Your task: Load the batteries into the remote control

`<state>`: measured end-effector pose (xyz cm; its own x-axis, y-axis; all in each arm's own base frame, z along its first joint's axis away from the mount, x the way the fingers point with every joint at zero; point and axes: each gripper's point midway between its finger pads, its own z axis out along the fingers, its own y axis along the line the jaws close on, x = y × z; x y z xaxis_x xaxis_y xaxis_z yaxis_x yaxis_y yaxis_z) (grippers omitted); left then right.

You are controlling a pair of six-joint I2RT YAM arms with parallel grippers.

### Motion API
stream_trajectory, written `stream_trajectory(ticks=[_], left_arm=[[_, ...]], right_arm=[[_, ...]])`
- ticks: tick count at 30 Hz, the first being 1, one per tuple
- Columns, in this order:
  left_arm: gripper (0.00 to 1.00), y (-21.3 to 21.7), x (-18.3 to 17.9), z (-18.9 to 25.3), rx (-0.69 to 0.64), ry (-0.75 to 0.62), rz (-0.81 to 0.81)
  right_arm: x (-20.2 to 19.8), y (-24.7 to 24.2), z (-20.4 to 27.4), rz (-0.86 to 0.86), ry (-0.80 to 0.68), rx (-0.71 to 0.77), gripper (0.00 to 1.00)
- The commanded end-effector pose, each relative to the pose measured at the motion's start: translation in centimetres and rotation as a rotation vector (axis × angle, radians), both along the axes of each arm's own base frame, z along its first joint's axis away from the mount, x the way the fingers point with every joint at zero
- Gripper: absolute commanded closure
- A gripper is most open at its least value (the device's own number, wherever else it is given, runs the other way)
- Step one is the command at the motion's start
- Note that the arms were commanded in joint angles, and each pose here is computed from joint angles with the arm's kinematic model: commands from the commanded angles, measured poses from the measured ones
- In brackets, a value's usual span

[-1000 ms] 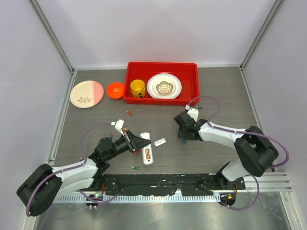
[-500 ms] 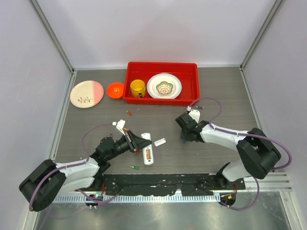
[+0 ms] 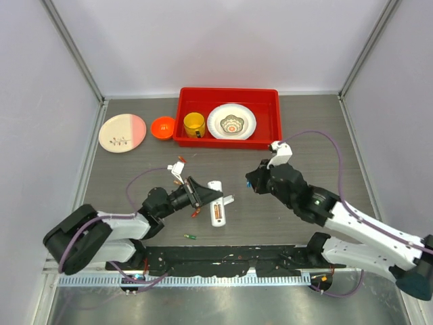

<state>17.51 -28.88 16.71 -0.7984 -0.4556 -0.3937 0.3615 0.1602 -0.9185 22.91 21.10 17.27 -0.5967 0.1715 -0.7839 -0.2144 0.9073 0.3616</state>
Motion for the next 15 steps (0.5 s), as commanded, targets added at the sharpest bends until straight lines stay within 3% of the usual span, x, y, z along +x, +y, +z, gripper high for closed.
stream_trajectory(ticks=[1, 4, 7, 15], left_arm=[[1.00, -1.2, 0.5, 4.9, -0.205, -0.060, -0.036], [1.00, -2.3, 1.3, 4.3, -0.244, 0.016, -0.058], [1.00, -3.4, 1.3, 5.1, -0.251, -0.023, -0.079], [1.00, -4.2, 2.7, 7.8, -0.307, -0.072, -0.059]], right_arm=[[-1.6, 1.4, 5.8, 0.095, -0.219, 0.075, 0.99], [-3.0, 2.3, 6.8, 0.169, -0.228, 0.087, 0.99], [-3.9, 3.3, 6.4, 0.240, -0.191, 0.032, 0.99], [-4.9, 5.7, 5.4, 0.321, -0.195, 0.078, 0.99]])
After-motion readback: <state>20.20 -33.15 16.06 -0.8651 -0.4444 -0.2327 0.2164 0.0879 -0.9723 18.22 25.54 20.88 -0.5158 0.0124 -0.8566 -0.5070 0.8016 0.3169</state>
